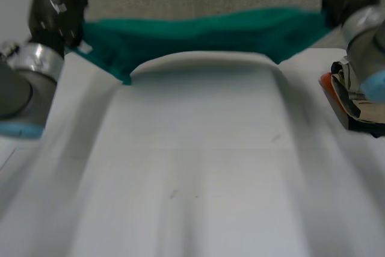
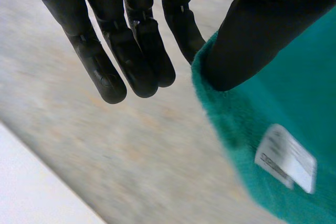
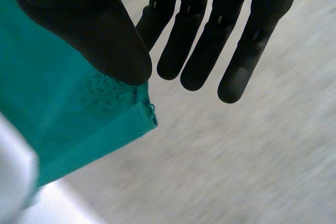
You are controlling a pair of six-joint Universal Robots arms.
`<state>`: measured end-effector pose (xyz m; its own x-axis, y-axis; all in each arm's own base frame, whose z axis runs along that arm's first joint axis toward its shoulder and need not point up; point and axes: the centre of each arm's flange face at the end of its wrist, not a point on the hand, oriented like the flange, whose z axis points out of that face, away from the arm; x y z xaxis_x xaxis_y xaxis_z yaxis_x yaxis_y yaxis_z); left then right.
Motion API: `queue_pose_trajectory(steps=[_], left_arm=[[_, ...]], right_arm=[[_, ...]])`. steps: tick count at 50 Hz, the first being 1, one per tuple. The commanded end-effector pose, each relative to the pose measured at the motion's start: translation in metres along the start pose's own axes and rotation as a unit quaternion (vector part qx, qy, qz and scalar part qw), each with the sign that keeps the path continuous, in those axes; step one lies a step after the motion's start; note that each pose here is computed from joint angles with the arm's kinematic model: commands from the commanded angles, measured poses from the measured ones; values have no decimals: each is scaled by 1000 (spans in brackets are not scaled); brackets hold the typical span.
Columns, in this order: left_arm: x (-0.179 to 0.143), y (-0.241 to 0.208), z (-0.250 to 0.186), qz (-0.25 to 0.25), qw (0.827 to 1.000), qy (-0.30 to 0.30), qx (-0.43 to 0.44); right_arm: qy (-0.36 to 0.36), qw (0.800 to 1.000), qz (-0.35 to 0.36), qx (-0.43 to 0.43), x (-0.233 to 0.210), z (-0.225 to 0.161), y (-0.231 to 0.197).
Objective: Fold the laundry.
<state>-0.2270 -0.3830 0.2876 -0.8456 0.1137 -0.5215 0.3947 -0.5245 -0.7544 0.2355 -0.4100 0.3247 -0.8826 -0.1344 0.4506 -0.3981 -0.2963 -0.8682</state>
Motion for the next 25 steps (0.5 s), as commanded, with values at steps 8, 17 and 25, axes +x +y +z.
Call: queue_pose_trajectory(steps=[8,17,25], left_arm=[[49,32,-149,-16,958,191,-212],[21,1,-248,8,837,328,-439],[12,6,-216,71,872,314,-368]], right_arm=[[-194,948,-91,-237,-48,-107,95],[-315,843,-250,-358,-1,-222,87],[-252,883,-232,-321,11,-200,80]])
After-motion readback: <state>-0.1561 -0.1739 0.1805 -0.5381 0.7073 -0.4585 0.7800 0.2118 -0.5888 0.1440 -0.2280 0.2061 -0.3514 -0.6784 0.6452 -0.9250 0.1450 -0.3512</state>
